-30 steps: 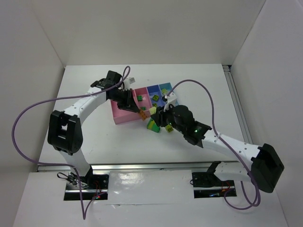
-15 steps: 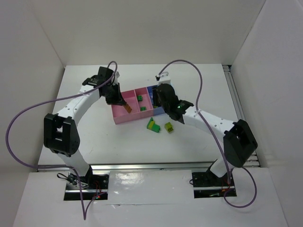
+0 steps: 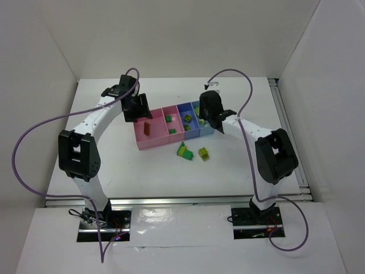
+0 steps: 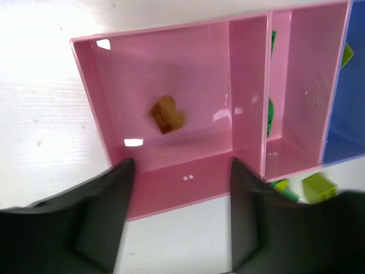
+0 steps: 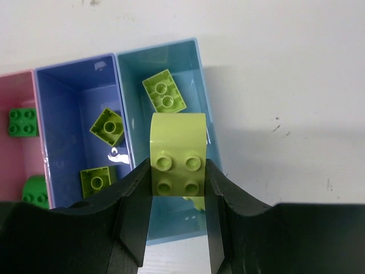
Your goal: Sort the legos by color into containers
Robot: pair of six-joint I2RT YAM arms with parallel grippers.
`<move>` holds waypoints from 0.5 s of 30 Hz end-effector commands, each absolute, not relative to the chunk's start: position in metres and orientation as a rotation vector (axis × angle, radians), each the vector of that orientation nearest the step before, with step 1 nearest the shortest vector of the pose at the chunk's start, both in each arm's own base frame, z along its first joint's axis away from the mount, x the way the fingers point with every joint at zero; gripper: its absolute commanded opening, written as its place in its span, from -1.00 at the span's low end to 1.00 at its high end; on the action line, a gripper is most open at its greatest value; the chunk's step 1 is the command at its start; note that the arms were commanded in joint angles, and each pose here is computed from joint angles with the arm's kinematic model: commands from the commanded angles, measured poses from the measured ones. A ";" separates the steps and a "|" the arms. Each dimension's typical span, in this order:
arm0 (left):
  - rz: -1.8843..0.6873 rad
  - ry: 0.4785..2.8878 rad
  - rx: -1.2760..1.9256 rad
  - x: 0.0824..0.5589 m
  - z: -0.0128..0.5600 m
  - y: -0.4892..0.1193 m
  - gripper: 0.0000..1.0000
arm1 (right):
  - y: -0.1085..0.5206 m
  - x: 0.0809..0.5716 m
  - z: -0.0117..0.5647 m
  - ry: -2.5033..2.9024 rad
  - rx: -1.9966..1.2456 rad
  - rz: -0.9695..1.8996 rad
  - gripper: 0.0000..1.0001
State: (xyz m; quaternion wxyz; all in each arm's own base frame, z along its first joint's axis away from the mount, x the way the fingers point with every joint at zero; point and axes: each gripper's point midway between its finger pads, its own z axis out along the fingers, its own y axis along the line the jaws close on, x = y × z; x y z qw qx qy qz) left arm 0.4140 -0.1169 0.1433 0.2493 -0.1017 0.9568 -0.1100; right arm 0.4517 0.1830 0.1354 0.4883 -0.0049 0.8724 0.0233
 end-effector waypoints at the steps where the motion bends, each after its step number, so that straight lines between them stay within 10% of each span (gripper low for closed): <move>1: -0.296 2.590 -0.292 0.420 0.152 -0.116 0.50 | 0.187 0.464 0.141 2.108 -0.022 0.087 -0.40; 3: -0.299 2.573 -0.275 0.421 0.159 -0.116 0.73 | 0.183 0.468 0.139 2.105 -0.010 0.082 0.21; 5: -0.319 2.559 -0.217 0.416 0.173 -0.125 1.00 | 0.182 0.471 0.136 2.108 -0.008 0.089 0.41; 15: -0.371 2.498 0.064 0.357 0.210 -0.178 0.80 | 0.169 0.418 0.169 2.050 0.039 0.175 0.38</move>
